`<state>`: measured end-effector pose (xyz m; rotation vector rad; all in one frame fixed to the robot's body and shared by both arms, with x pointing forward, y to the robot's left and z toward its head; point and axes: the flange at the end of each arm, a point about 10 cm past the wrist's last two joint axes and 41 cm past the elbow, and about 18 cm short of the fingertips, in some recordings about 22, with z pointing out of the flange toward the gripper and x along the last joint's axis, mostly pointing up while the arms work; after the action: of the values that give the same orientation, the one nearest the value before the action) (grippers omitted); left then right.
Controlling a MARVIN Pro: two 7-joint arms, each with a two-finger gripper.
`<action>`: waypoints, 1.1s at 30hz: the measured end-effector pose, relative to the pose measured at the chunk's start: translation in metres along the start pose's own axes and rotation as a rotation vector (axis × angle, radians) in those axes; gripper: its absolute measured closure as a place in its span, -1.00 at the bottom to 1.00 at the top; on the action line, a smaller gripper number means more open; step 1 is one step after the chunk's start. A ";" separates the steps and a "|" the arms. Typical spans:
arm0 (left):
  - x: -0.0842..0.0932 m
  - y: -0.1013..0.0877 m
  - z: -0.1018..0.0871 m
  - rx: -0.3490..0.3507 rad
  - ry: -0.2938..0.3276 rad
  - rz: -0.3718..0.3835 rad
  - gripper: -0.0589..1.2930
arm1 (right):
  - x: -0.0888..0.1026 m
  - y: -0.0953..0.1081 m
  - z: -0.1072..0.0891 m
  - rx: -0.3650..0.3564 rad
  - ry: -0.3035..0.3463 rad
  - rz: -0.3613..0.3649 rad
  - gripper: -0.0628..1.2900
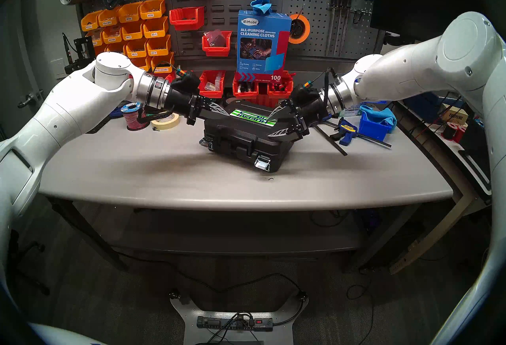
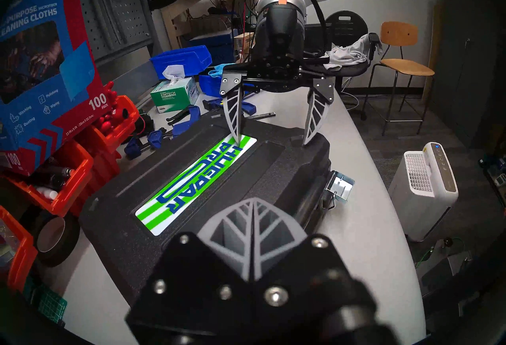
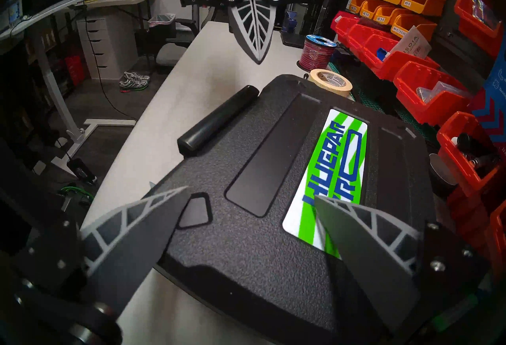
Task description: Open the tool box
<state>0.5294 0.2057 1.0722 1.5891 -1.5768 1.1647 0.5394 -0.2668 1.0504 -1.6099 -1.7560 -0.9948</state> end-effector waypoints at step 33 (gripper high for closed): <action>-0.026 0.015 -0.053 0.008 0.098 0.051 0.94 | 0.050 0.003 0.038 0.136 -0.108 -0.045 -0.91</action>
<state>0.5086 0.2626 1.0691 1.4810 -1.5596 1.2579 0.5389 -0.2071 1.0690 -1.5708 -1.8961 -0.8034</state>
